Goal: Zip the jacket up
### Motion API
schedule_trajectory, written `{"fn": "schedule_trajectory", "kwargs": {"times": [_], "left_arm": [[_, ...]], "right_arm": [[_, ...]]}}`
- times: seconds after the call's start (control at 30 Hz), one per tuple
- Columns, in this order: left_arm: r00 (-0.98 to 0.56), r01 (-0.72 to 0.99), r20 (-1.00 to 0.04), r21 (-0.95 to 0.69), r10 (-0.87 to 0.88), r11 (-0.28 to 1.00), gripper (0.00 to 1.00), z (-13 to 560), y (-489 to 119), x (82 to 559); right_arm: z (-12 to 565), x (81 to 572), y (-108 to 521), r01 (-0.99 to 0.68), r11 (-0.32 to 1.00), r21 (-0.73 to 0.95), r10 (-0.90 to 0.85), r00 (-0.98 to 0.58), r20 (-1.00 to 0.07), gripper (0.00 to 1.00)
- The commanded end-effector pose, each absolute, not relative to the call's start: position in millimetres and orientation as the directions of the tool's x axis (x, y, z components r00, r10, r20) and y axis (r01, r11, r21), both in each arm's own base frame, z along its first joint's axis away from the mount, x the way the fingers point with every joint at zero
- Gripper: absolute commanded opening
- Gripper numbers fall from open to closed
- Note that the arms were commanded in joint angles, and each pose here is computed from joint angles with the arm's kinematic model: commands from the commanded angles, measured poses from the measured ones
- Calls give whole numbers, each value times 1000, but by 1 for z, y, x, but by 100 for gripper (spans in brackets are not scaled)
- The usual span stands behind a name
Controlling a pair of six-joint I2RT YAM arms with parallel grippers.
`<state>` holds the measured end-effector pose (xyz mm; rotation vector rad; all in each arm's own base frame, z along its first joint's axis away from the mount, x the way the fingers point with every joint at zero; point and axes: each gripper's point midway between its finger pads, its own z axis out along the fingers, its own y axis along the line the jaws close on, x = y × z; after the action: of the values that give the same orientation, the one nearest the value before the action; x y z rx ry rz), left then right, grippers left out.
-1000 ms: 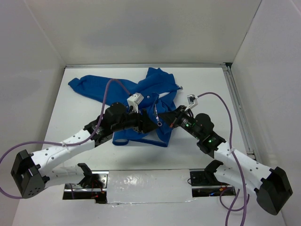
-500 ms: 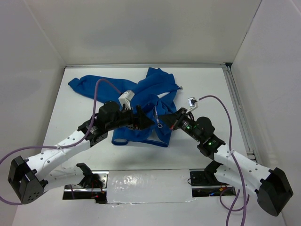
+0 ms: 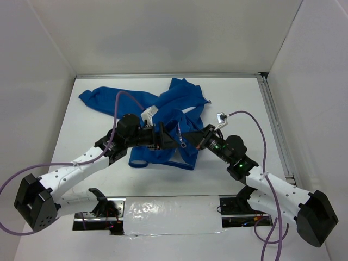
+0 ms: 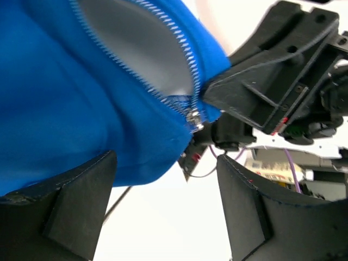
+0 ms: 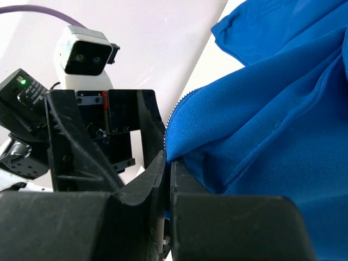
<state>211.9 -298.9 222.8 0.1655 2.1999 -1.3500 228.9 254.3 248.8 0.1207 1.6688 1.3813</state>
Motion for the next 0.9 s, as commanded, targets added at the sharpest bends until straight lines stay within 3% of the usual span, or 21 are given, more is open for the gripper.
{"fn": "schedule_trajectory", "kwargs": {"times": [0.0,0.17,0.27,0.3,0.37,0.87], "left_arm": [[-839,444,-523,-817,-150,369,85,244,-311,205],[-844,442,-518,-819,-139,366,72,240,-315,208],[-846,429,-512,-820,-150,379,56,239,-317,213],[-847,422,-508,-821,-154,385,45,238,-317,214],[-839,426,-518,-816,-166,391,37,240,-316,218],[-791,499,-583,-790,-186,355,43,262,-316,219]], "right_arm": [[275,226,258,-516,298,803,635,-521,-571,0],[276,227,257,-508,291,811,651,-516,-556,0],[278,226,258,-511,290,809,646,-519,-560,0],[278,225,259,-514,290,807,642,-521,-563,0],[276,226,259,-510,294,808,639,-524,-563,0],[262,222,263,-493,333,803,604,-542,-584,0]]}}
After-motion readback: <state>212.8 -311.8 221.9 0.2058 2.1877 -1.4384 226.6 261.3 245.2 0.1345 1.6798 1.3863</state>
